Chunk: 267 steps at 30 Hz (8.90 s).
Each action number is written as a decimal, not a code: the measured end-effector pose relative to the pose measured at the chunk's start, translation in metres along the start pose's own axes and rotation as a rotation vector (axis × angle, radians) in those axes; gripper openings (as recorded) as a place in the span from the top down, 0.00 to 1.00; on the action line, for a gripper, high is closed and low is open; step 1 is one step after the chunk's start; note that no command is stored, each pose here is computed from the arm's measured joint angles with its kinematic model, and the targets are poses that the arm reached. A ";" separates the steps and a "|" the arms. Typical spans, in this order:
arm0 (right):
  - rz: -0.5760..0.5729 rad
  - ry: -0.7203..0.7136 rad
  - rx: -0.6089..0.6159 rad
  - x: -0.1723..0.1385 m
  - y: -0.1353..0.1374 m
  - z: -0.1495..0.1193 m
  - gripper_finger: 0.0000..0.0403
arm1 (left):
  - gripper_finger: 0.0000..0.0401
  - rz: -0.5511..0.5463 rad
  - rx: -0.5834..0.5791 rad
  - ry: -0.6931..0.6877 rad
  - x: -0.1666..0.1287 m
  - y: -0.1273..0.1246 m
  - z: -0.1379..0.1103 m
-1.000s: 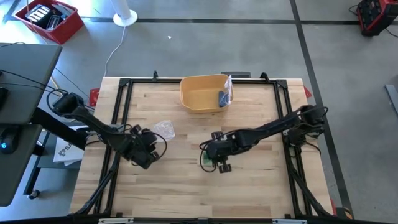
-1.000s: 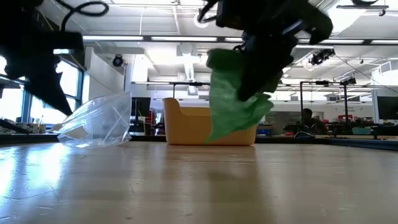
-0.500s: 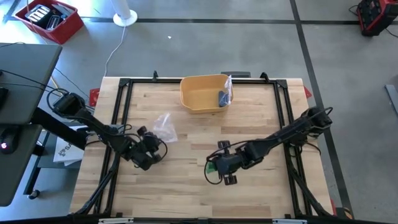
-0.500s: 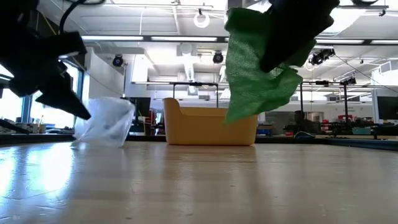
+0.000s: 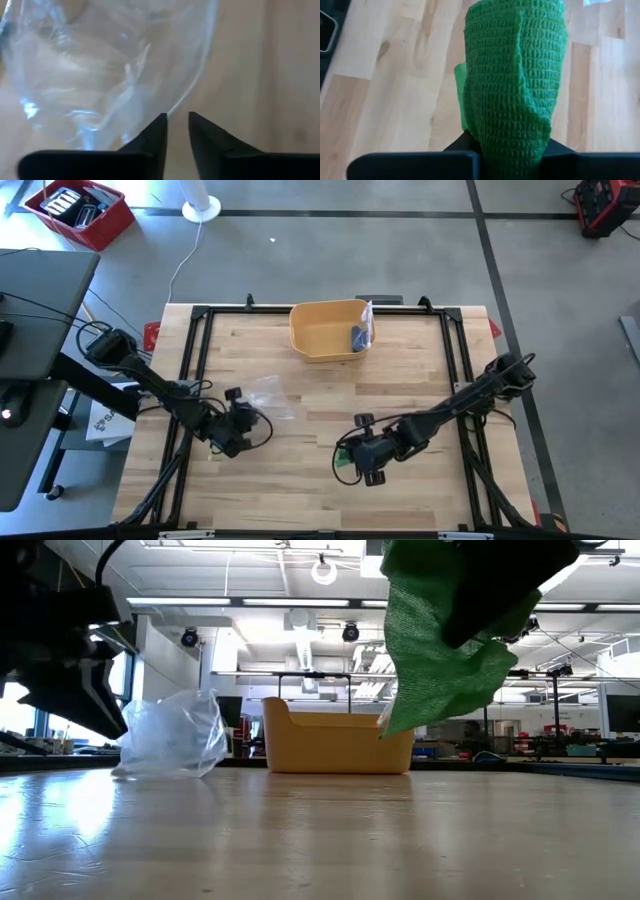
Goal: Roll bandage
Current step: Put the rolled green bandage into the transparent zip bag
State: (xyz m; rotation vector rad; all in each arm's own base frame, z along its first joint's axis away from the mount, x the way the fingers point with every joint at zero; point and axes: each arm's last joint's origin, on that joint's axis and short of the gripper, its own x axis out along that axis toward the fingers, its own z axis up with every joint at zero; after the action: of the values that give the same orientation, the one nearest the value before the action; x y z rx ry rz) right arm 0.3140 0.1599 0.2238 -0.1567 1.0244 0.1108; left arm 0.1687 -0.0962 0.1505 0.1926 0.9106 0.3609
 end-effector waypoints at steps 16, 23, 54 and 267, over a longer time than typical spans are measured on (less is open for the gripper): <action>0.190 0.035 0.028 0.047 -0.049 -0.032 0.87 | 0.60 0.045 -0.035 -0.058 0.026 0.026 0.030; 0.228 0.169 0.084 0.043 -0.078 -0.033 0.59 | 0.63 -0.017 -0.231 0.043 0.026 0.026 0.022; 0.076 -0.628 0.743 0.165 -0.174 0.010 0.89 | 0.81 -0.221 -0.259 -0.291 0.042 0.018 0.015; -0.314 -0.115 -0.174 0.022 -0.009 0.034 0.94 | 1.00 -0.334 -0.647 -0.259 0.014 -0.026 0.148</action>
State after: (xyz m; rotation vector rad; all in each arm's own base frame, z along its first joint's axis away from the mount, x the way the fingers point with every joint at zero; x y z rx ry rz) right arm 0.3552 0.1572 0.2226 -0.4625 0.8644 -0.0766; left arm 0.3004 -0.1166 0.2213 -0.4938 0.5205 0.2946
